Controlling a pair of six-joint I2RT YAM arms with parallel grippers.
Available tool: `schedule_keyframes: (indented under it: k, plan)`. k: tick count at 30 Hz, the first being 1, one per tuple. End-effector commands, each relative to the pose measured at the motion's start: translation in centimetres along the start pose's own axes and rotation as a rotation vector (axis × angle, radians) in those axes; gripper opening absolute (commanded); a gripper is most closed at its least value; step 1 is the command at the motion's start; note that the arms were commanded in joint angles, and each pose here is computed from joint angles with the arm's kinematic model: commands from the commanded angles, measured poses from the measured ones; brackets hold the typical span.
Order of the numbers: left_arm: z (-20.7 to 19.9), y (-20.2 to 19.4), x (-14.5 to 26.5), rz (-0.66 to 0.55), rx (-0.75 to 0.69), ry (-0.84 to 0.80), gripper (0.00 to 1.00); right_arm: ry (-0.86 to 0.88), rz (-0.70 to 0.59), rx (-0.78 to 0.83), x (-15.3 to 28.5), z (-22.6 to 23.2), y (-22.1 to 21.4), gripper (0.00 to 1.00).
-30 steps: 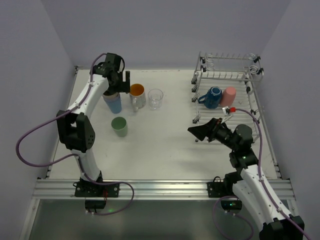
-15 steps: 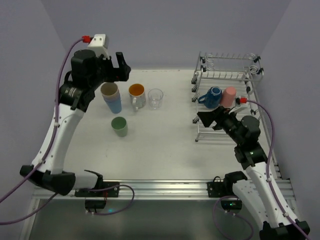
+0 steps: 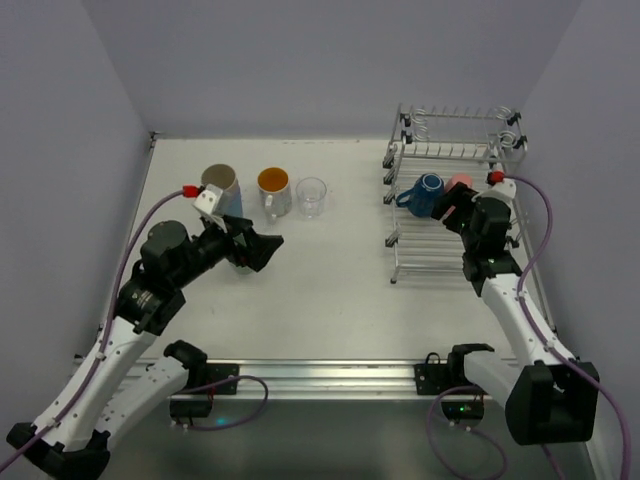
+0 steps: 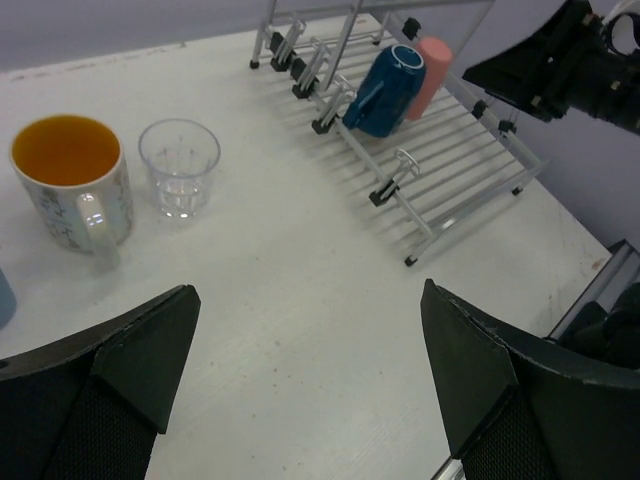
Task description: Unload the cups from the dish rack
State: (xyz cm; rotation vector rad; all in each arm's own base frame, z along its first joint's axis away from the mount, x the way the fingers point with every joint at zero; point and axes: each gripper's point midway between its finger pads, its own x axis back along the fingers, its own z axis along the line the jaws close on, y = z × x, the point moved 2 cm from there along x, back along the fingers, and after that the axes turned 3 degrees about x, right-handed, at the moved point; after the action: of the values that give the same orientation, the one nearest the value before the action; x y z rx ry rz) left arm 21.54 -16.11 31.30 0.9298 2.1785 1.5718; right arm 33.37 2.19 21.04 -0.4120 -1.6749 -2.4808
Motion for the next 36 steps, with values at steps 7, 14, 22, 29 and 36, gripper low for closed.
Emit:
schedule_keyframes:
  k: [7,14,22,29,36]
  plan:
    - [-3.8,-1.6,0.7,-0.033,-0.109,-0.131,1.00,0.065,-0.154,0.007,-4.9,1.9,3.9,0.85]
    - [-5.3,-2.1,1.5,-0.031,-0.135,-0.175,1.00,-0.007,-0.093,0.051,-7.2,2.2,3.4,0.94]
    - [-5.9,-2.4,1.9,-0.029,-0.142,-0.191,1.00,-0.102,-0.048,0.059,-9.4,2.8,2.0,0.92]
    - [-6.4,-2.7,2.1,-0.026,-0.149,-0.208,1.00,-0.213,-0.031,0.054,-10.8,2.4,0.9,0.90]
    - [-6.6,-3.0,2.3,-0.018,-0.154,-0.218,1.00,-0.307,-0.033,0.041,-11.9,2.3,0.6,0.87]
